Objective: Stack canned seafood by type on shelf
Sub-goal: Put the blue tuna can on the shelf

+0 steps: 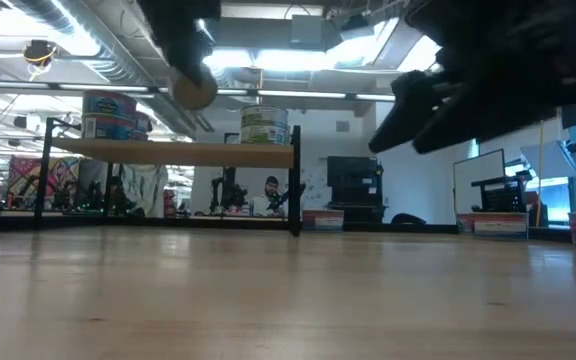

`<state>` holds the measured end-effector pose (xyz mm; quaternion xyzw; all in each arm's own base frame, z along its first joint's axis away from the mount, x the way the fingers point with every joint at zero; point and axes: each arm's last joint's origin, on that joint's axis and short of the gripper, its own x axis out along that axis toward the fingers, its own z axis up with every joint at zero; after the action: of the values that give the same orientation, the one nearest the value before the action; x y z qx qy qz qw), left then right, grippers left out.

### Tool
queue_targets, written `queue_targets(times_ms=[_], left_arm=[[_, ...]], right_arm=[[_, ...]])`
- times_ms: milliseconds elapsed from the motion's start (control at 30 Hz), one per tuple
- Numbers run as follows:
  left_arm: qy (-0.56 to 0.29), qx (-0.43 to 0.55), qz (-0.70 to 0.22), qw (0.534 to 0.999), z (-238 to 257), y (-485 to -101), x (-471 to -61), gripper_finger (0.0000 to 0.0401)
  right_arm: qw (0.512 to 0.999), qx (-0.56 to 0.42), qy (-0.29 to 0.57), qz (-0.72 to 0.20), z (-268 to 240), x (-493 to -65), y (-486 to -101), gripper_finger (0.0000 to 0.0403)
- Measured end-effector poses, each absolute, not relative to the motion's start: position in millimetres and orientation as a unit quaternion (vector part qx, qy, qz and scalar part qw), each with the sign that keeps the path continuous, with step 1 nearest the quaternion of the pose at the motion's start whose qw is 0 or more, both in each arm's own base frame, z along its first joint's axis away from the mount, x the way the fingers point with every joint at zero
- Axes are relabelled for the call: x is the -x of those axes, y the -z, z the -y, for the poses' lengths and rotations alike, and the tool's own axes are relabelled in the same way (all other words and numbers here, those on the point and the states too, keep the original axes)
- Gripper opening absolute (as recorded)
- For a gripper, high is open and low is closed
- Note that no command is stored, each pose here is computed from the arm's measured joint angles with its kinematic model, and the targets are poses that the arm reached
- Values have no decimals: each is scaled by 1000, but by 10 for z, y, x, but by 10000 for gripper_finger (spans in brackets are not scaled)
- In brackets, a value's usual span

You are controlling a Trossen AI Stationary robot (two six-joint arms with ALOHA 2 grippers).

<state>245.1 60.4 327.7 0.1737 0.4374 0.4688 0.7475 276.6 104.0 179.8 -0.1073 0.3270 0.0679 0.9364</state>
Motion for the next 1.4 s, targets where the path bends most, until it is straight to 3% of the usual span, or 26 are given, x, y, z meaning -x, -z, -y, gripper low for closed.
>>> queue_targets(times_ms=[233, 733, 1200, 1400], left_arm=[[-502, -108, -473, 716, -979, -3042, -2447, 185], [-550, -112, -553, 616, -1544, -2641, -2425, 193], [-540, -108, -572, 608, -1627, -2633, -2366, 214], [-521, -77, -579, 622, -1667, -2611, -2339, 261]], right_arm=[[946, 70, -30, -316, -885, -2780, -1729, 351], [957, 37, -8, -288, -851, -2758, -1679, 351], [957, 38, -8, -289, -851, -2757, -1678, 351], [956, 38, -8, -289, -850, -2756, -1676, 351]])
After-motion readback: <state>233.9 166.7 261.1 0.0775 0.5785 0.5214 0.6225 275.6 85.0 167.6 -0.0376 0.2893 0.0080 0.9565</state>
